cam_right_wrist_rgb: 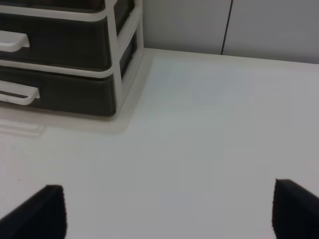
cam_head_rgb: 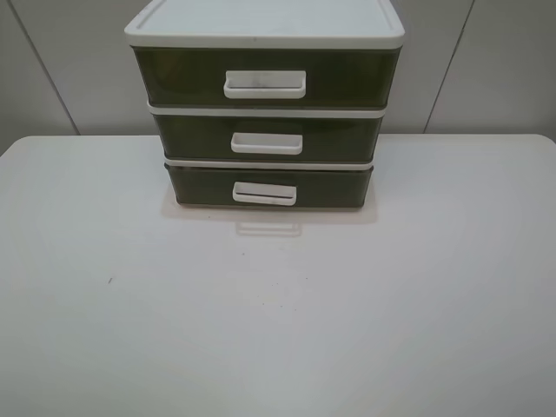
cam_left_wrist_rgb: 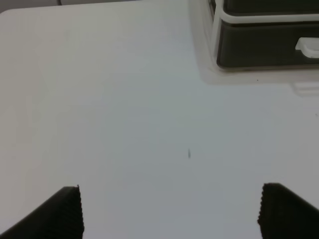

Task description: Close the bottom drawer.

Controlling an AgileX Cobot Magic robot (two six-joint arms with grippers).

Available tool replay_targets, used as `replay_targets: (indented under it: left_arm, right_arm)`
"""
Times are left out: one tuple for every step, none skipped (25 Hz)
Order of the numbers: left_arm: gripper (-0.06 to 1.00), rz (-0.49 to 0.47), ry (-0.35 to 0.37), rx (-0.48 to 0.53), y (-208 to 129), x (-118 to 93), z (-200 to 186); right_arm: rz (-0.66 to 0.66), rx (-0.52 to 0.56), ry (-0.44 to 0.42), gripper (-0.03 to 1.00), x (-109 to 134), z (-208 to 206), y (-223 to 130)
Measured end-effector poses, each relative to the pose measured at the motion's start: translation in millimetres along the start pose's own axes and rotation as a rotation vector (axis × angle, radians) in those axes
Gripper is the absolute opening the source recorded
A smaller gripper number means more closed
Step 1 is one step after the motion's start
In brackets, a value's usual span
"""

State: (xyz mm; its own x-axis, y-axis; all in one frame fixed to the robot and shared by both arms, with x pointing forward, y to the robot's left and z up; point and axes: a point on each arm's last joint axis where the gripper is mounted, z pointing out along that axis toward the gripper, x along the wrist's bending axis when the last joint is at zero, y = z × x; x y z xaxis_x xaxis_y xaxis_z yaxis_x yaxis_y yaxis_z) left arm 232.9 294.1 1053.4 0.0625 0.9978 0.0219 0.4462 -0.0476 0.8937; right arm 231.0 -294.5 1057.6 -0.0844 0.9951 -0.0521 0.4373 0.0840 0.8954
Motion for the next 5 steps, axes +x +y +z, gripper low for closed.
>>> replay_targets:
  left_arm:
    - [0.72, 0.0, 0.0, 0.0, 0.0, 0.0, 0.0]
    - [0.72, 0.0, 0.0, 0.0, 0.0, 0.0, 0.0]
    - [0.72, 0.0, 0.0, 0.0, 0.0, 0.0, 0.0]
    - [0.72, 0.0, 0.0, 0.0, 0.0, 0.0, 0.0]
    - [0.72, 0.0, 0.0, 0.0, 0.0, 0.0, 0.0]
  right_arm:
    - [0.0, 0.0, 0.0, 0.71, 0.0, 0.0, 0.0]
    - [0.001, 0.0, 0.0, 0.71, 0.0, 0.0, 0.0]
    - [0.001, 0.0, 0.0, 0.71, 0.0, 0.0, 0.0]
    - [0.001, 0.0, 0.0, 0.71, 0.0, 0.0, 0.0]
    - [0.001, 0.0, 0.0, 0.71, 0.0, 0.0, 0.0]
